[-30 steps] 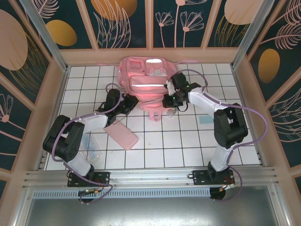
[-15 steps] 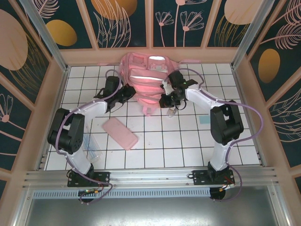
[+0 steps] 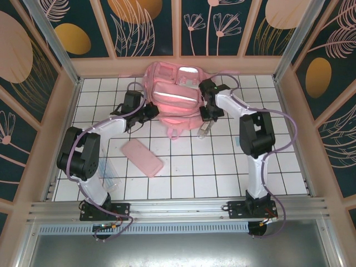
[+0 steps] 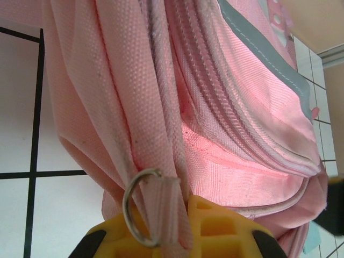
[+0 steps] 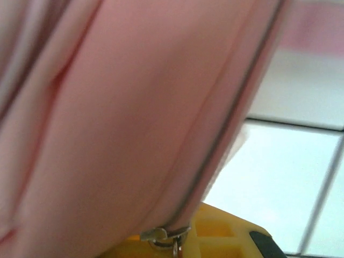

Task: Pack books, pencil case, and school supplies into a backpack

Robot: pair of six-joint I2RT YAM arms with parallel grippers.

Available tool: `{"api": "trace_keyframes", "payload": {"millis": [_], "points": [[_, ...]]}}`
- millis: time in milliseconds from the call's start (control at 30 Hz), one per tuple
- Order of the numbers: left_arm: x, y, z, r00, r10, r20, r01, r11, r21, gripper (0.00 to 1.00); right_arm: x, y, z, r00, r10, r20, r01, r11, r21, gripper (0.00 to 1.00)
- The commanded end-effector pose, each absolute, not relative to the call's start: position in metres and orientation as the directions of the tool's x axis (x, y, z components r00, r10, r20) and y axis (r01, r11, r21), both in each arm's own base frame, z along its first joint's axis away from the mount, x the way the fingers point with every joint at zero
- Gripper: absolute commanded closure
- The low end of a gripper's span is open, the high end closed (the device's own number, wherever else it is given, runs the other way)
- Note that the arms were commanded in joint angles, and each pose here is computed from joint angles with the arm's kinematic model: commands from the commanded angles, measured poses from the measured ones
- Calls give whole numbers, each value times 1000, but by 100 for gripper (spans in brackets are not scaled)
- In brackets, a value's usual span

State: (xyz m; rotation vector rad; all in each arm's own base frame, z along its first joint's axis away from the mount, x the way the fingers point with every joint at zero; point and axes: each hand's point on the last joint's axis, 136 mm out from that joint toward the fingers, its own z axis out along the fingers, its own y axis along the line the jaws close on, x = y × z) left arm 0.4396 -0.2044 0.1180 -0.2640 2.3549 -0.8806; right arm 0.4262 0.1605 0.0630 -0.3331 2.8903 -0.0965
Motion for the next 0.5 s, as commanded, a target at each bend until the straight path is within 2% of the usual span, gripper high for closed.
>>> {"api": "trace_keyframes", "payload": {"millis": [0, 133, 233, 333, 367, 400, 433, 467], "points": [[463, -158, 160, -656, -411, -633, 48, 814, -579, 100, 472, 91, 88, -925, -270, -268, -136, 892, -430, 100], [456, -146, 157, -663, -418, -621, 38, 810, -586, 100, 519, 94, 101, -873, -314, -373, -133, 890, -437, 100], [456, -136, 156, -659, -421, -623, 22, 817, -576, 100, 528, 128, 107, -868, -280, -409, -201, 953, -226, 100], [459, -134, 155, -662, -427, -616, 9, 817, -576, 97, 509, 178, 113, -872, -276, -404, -308, 951, 14, 100], [460, -134, 154, -667, -430, -609, 3, 816, -579, 90, 499, 195, 116, -872, -279, -401, -342, 935, 93, 100], [462, -135, 154, -671, -437, -599, -5, 810, -586, 74, 485, 214, 121, -872, -285, -397, -379, 907, 182, 100], [462, -135, 153, -676, -450, -583, -23, 804, -594, 47, 471, 231, 126, -874, -287, -391, -404, 878, 259, 100], [463, -134, 151, -679, -465, -568, -48, 800, -598, 30, 459, 243, 129, -877, -284, -387, -415, 853, 315, 100]]}}
